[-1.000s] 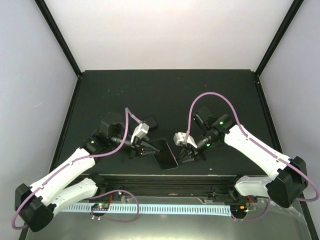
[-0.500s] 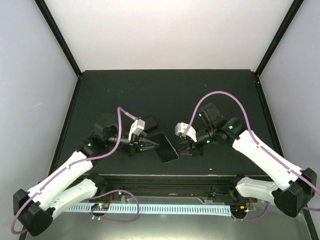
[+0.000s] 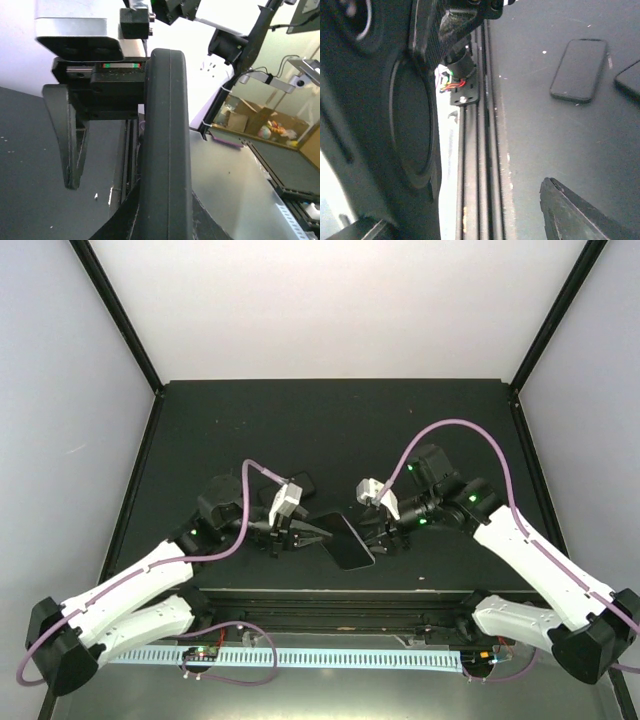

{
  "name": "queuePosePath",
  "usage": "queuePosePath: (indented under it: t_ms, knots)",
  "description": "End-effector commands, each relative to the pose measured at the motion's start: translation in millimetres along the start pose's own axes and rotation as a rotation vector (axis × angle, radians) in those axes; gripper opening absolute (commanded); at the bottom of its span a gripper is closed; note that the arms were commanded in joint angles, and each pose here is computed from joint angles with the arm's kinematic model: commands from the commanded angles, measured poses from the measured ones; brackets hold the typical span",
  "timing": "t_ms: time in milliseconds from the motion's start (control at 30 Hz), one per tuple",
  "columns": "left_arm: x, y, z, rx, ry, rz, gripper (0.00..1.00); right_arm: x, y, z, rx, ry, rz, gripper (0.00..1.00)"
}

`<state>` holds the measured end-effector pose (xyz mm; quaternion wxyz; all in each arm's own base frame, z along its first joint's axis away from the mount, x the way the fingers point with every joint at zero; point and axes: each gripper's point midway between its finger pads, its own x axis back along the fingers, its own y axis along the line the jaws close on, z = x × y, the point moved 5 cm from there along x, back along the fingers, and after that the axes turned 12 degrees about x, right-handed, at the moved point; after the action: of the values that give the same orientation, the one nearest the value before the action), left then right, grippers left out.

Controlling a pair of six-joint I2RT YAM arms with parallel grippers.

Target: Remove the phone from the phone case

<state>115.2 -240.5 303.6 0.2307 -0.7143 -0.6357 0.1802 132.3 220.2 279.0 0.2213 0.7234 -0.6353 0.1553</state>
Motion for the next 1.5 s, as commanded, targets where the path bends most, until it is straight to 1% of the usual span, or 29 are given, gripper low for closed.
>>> queuePosePath:
  t_ms: [0, 67, 100, 133, 200, 300, 333, 367, 433, 500, 533, 600, 633, 667, 733, 833, 933, 1000, 1100, 1167, 1200, 1233, 1333, 1400, 1467]
  knots:
    - [-24.0, -4.1, 8.8, 0.044, 0.085, 0.068, 0.01, 9.7, -4.1, -61.1, 0.189, -0.233, -0.028, 0.64]
    - [-27.8, 4.3, 7.5, 0.063, 0.085, 0.03, 0.01, 11.7, -1.8, -59.7, 0.195, -0.225, -0.019, 0.64]
    - [-29.4, 8.1, 6.2, 0.069, 0.081, 0.011, 0.01, 13.1, -0.6, -59.1, 0.195, -0.219, -0.011, 0.62]
    - [-30.5, 11.6, 2.9, 0.071, 0.07, -0.016, 0.02, 15.0, 1.2, -58.6, 0.193, -0.214, -0.001, 0.58]
    - [-31.9, 20.4, -2.2, 0.071, 0.045, -0.08, 0.02, 19.7, 2.6, -58.7, 0.176, -0.209, 0.033, 0.41]
    - [-31.9, 36.0, -13.0, 0.076, -0.022, -0.199, 0.02, 26.2, 3.1, -57.6, 0.14, -0.208, 0.103, 0.11]
    - [-31.1, 41.4, -17.8, 0.071, -0.053, -0.243, 0.02, 28.0, 3.2, -56.2, 0.119, -0.211, 0.124, 0.05]
    - [-30.1, 48.5, -23.2, 0.073, -0.087, -0.294, 0.01, 28.7, 3.8, -54.7, 0.102, -0.215, 0.133, 0.01]
    - [-24.7, 65.1, -38.6, 0.078, -0.175, -0.423, 0.02, 26.6, 3.4, -48.8, 0.057, -0.216, 0.136, 0.01]
    - [-18.9, 77.7, -55.6, 0.074, -0.246, -0.51, 0.03, 24.0, -1.6, -40.6, -0.009, -0.215, 0.165, 0.01]
    - [-16.2, 82.8, -64.2, 0.073, -0.279, -0.545, 0.1, 22.8, -6.7, -35.1, -0.052, -0.216, 0.193, 0.01]
    - [-7.4, 92.9, -80.3, 0.09, -0.356, -0.625, 0.44, 20.1, -21.0, -18.2, -0.157, -0.212, 0.273, 0.01]
    - [-2.7, 96.0, -87.6, 0.1, -0.395, -0.662, 0.59, 20.6, -28.1, -11.2, -0.208, -0.219, 0.309, 0.01]
    - [1.9, 98.4, -93.5, 0.099, -0.432, -0.699, 0.69, 20.0, -34.8, -2.3, -0.267, -0.226, 0.334, 0.01]
    - [10.8, 100.6, -103.3, 0.065, -0.497, -0.767, 0.79, 16.5, -50.0, 20.4, -0.379, -0.245, 0.386, 0.01]
    - [24.8, 105.4, -116.8, 0.006, -0.585, -0.892, 0.87, 13.7, -78.3, 51.3, -0.507, -0.243, 0.5, 0.01]
    - [31.3, 113.3, -122.3, -0.017, -0.608, -0.985, 0.89, 18.3, -102.1, 71.6, -0.603, -0.246, 0.588, 0.01]
    - [29.3, 120.8, -115.1, 0.004, -0.581, -1.023, 0.89, 21.5, -114.3, 84.6, -0.673, -0.248, 0.648, 0.01]
    - [19.4, 133.1, -90.8, 0.014, -0.503, -1.09, 0.89, 29.1, -126.8, 103.8, -0.777, -0.221, 0.791, 0.01]
    - [6.4, 136.4, -70.3, 0.001, -0.437, -1.096, 0.86, 37.0, -132.5, 116.8, -0.837, -0.199, 0.906, 0.01]
    - [-0.2, 137.1, -60.1, -0.007, -0.407, -1.099, 0.84, 37.9, -134.0, 122.2, -0.854, -0.192, 0.933, 0.01]
    - [-8.0, 135.8, -49.6, -0.019, -0.374, -1.098, 0.83, 36.8, -135.1, 125.9, -0.865, -0.19, 0.935, 0.01]
    - [-37.2, 125.5, -20.2, -0.099, -0.261, -1.07, 0.8, 28.2, -134.9, 128.2, -0.898, -0.195, 0.87, 0.01]
    - [-53.9, 127.9, 0.8, -0.155, -0.187, -1.083, 0.81, 22.3, -134.5, 131.4, -0.919, -0.19, 0.836, 0.01]
    - [-68.0, 130.0, 15.4, -0.204, -0.143, -1.079, 0.81, 16.7, -135.6, 137.0, -0.944, -0.173, 0.815, 0.01]
